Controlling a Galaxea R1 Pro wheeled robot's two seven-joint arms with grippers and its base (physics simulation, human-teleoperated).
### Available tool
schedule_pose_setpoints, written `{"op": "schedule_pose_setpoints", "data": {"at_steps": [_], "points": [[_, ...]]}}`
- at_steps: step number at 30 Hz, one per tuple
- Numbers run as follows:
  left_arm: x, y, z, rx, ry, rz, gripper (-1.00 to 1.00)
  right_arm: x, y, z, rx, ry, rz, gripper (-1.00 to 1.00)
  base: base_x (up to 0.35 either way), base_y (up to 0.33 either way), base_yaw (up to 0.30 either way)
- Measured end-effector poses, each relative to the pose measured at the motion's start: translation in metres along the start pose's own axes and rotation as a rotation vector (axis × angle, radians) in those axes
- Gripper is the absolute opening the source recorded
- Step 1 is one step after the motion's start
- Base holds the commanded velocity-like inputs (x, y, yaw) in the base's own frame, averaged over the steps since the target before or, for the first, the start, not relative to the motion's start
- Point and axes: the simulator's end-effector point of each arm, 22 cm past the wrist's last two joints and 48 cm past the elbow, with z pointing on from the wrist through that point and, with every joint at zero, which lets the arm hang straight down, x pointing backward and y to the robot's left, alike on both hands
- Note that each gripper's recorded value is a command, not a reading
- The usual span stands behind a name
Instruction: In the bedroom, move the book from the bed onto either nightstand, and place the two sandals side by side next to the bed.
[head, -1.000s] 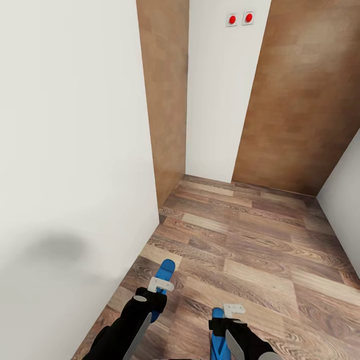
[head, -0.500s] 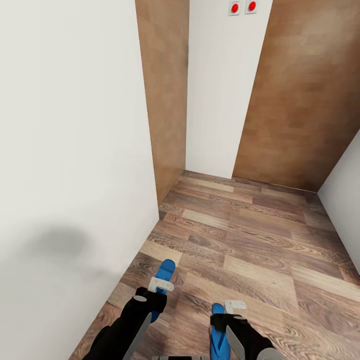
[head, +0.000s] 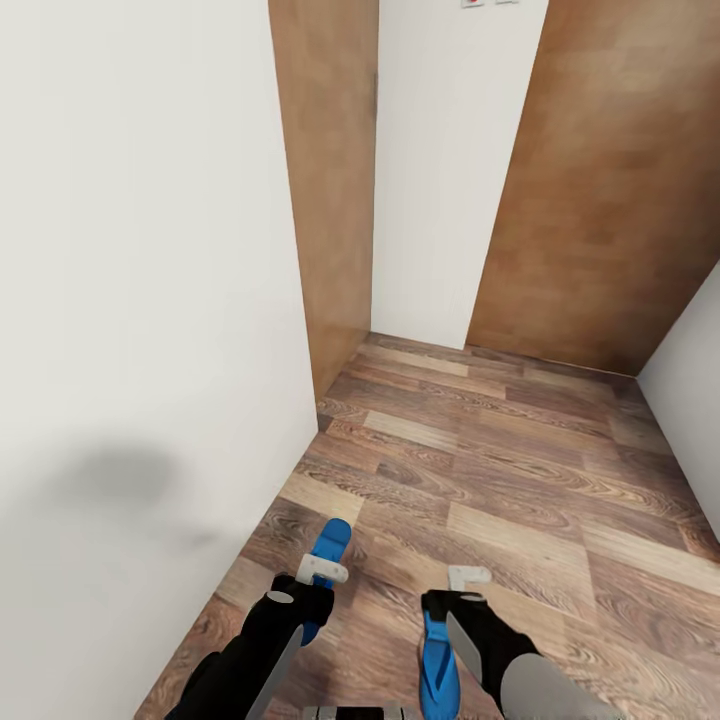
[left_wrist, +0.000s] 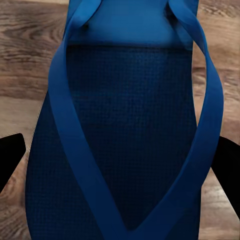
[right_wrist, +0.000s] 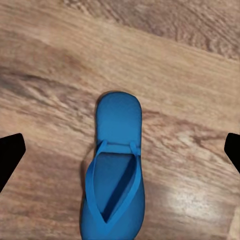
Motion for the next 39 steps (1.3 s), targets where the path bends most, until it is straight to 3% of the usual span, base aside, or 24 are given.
{"op": "schedule_pose_setpoints", "data": {"at_steps": [25,39], "points": [[0.041,-0.008,0.031,0.026,0.085,-0.013,-1.0,0.047,0.005,0.03,-0.002,0.096,-0.016,1.0,0.0,0.0,0.0],[0.049,-0.009,0.037,0.03,0.101,-0.017,-1.0,0.038,0.013,0.035,-0.01,0.088,-0.018,1.0,0.0,0.0,0.0]]}}
